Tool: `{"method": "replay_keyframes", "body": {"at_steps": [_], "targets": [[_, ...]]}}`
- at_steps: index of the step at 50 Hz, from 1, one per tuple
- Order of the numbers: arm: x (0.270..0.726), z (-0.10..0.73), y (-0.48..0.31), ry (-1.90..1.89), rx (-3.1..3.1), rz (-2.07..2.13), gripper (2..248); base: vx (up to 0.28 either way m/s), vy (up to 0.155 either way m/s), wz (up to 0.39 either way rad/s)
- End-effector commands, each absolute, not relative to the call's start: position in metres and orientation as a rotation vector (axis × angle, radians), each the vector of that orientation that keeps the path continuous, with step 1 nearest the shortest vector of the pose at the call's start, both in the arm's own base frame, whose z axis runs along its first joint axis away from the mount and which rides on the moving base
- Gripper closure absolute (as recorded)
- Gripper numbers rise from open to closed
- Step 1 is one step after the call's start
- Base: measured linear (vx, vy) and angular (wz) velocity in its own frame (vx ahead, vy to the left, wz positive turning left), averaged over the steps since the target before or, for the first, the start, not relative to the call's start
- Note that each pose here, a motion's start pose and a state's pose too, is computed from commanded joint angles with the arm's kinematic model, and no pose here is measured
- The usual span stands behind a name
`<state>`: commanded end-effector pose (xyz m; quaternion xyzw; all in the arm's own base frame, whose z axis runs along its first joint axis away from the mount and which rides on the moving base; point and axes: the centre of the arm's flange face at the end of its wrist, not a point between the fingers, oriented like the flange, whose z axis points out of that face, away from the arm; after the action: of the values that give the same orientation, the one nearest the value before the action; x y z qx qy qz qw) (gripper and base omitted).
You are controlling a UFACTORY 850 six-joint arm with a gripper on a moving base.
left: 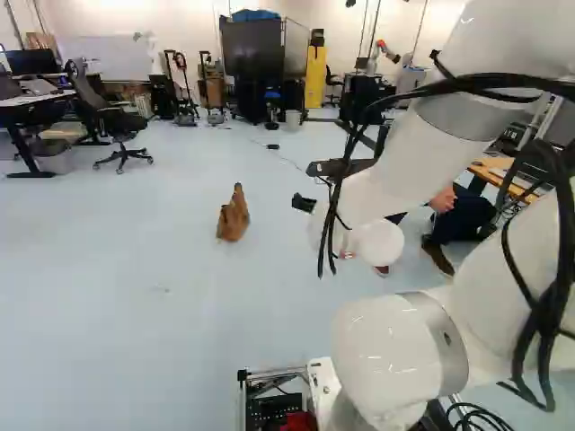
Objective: Pick up the grocery bag from the ground
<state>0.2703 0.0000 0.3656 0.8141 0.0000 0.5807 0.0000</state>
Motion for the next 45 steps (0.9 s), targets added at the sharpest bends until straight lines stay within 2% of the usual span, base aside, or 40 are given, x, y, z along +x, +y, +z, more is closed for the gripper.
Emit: {"method": "replay_keyframes", "body": {"at_steps": [45], "targets": [[0.2703, 0.3656, 0.0, 0.0, 2.558, 1.824, 3, 0.0, 0.0, 0.0]]}}
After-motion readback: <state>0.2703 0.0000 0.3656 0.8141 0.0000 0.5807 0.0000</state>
